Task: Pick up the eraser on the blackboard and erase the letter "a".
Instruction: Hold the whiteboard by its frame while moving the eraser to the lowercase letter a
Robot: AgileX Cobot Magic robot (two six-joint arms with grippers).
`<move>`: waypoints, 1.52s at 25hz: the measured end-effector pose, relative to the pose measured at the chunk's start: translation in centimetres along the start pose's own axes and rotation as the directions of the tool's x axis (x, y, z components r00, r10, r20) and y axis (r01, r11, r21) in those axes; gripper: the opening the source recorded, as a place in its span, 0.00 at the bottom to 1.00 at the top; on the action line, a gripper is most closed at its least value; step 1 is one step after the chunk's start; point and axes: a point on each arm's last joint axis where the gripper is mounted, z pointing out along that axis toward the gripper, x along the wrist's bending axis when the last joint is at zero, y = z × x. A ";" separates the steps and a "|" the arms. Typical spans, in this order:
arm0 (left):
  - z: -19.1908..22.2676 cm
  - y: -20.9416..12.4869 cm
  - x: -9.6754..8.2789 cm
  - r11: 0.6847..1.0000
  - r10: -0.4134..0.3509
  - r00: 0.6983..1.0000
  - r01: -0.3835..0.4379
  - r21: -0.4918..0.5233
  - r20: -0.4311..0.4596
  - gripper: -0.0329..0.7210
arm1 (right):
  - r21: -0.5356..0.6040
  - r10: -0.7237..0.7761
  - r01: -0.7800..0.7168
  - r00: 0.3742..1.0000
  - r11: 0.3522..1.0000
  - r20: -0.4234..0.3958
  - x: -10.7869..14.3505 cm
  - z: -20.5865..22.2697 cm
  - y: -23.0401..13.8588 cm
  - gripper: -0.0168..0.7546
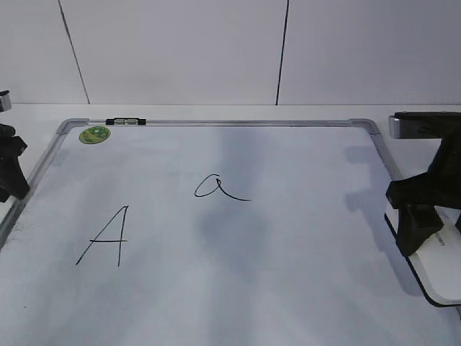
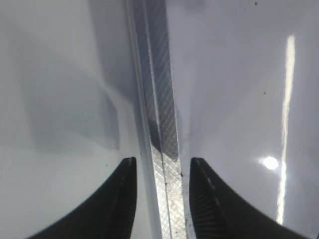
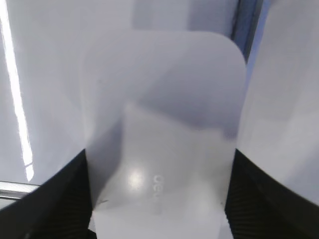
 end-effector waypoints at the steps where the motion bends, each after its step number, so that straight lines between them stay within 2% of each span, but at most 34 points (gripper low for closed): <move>1: 0.1 0.0 0.0 1.000 -0.001 1.000 0.001 0.002 0.000 0.40 | 0.000 0.000 0.000 1.000 1.000 0.000 0.0 0.0 0.0 0.75; 12: 1.2 0.0 0.4 1.000 -0.011 1.000 0.011 0.029 0.007 0.34 | 0.000 -0.002 0.002 1.000 1.000 0.000 0.0 0.0 0.0 0.75; 17: 1.2 0.1 0.4 1.000 -0.012 1.000 0.012 0.022 0.007 0.18 | 0.000 -0.002 0.002 1.000 1.000 0.000 0.0 0.0 0.0 0.75; 19: 1.2 0.1 0.4 1.000 -0.013 1.000 0.013 0.021 0.008 0.15 | 0.000 -0.002 0.002 1.000 1.000 0.000 0.0 0.0 0.0 0.75; 27: 1.2 0.1 0.4 1.000 -0.014 1.000 0.014 0.017 0.008 0.13 | -0.013 -0.002 0.002 1.000 1.000 -0.001 0.0 0.0 0.1 0.75; 32: 1.2 0.1 0.4 1.000 -0.014 1.000 0.014 0.017 0.008 0.13 | -0.030 -0.001 0.000 0.999 1.000 -0.032 0.3 0.0 0.3 0.75; 38: 1.2 0.1 0.4 1.000 -0.014 1.000 0.014 0.017 0.008 0.13 | -0.103 -0.051 0.049 0.999 0.993 -0.017 1.1 -1.6 1.3 0.75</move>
